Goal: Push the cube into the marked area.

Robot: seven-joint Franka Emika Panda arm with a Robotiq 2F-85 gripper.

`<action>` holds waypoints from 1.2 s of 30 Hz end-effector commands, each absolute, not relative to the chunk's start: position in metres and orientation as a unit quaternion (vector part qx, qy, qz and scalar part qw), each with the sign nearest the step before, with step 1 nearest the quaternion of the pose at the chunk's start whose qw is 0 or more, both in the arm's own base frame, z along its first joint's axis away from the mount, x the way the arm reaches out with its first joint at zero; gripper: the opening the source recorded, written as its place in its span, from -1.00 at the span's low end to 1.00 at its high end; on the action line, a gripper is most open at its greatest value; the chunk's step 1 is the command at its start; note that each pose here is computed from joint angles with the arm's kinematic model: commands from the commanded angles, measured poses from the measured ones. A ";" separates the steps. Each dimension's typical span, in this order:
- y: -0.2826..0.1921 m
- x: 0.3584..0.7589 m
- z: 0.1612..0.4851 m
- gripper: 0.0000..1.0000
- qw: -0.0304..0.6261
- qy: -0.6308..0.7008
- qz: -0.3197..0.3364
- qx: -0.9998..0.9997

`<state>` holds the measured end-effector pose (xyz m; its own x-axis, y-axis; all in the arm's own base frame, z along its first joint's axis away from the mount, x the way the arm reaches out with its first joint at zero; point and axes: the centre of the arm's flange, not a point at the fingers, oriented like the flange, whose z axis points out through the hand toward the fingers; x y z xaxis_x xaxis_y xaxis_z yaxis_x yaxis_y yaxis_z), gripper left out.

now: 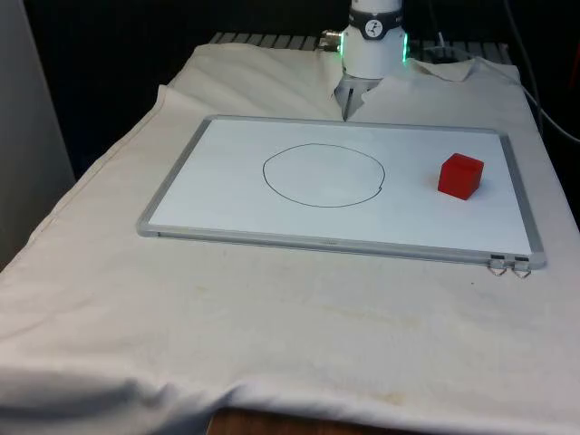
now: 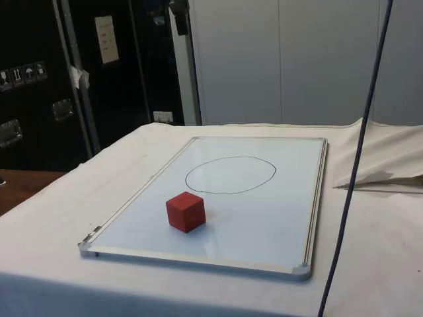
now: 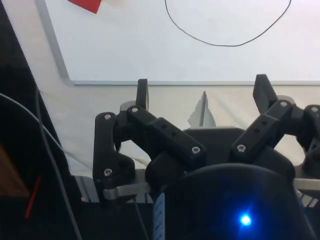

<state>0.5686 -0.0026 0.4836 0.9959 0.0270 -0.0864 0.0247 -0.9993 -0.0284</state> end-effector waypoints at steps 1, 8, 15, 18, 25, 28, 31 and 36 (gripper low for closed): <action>-0.003 0.567 0.484 1.00 0.014 -0.013 0.043 -0.999; -0.001 0.552 0.491 1.00 0.005 -0.014 0.023 -1.000; 0.005 0.545 0.495 1.00 -0.003 -0.017 0.008 -1.000; 0.012 0.542 0.497 1.00 -0.006 -0.017 -0.001 -1.000; 0.030 0.534 0.498 1.00 -0.003 -0.016 -0.012 -1.000; 0.039 0.531 0.496 1.00 -0.002 -0.016 -0.014 -1.000; 0.044 0.529 0.495 1.00 -0.001 -0.016 -0.015 -1.000; 0.063 0.527 0.485 1.00 0.001 -0.017 -0.014 -1.000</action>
